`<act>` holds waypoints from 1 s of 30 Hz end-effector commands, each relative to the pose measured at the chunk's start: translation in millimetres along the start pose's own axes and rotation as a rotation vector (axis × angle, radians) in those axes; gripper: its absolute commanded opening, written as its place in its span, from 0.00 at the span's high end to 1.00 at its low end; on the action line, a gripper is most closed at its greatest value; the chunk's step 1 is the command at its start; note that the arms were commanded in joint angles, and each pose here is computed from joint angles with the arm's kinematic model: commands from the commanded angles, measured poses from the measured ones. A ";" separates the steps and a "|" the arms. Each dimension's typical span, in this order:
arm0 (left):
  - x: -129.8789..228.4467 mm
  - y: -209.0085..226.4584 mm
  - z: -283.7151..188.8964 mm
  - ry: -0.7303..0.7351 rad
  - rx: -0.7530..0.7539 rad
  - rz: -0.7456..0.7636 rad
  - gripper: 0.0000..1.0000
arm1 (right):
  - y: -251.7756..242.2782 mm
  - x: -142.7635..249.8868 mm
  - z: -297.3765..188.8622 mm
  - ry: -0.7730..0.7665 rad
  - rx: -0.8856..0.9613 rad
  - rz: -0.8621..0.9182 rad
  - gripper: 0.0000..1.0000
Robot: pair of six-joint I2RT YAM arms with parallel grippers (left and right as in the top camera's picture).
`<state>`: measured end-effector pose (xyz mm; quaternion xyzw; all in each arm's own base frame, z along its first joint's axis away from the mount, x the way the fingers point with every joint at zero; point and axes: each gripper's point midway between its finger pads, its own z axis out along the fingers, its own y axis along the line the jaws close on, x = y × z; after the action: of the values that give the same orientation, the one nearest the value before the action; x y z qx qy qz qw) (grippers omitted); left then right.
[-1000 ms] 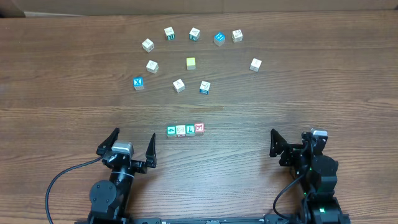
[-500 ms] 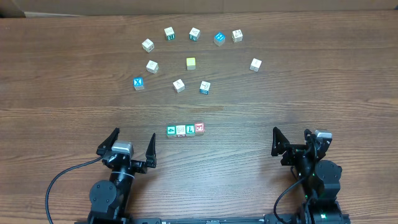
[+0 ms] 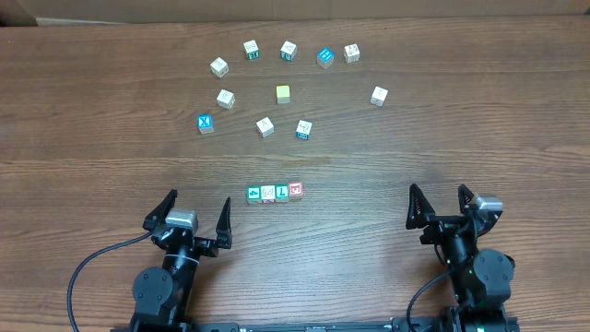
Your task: Form a horizontal line
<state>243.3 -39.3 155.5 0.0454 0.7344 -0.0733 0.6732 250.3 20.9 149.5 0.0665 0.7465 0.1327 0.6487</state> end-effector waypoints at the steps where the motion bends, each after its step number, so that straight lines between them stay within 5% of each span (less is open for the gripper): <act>1: -0.2 -0.1 -0.4 -0.006 -0.002 0.023 0.01 | -0.2 -1.5 -0.9 -0.017 -0.003 -0.002 0.00; 30: -0.2 -0.1 -0.4 -0.006 -0.002 0.023 0.00 | 5.9 -20.5 -7.6 -0.104 -0.027 -0.011 0.00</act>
<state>243.3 -39.3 155.5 0.0454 0.7344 -0.0733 0.6732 245.5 20.8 172.6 0.0605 0.7126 0.1368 0.6854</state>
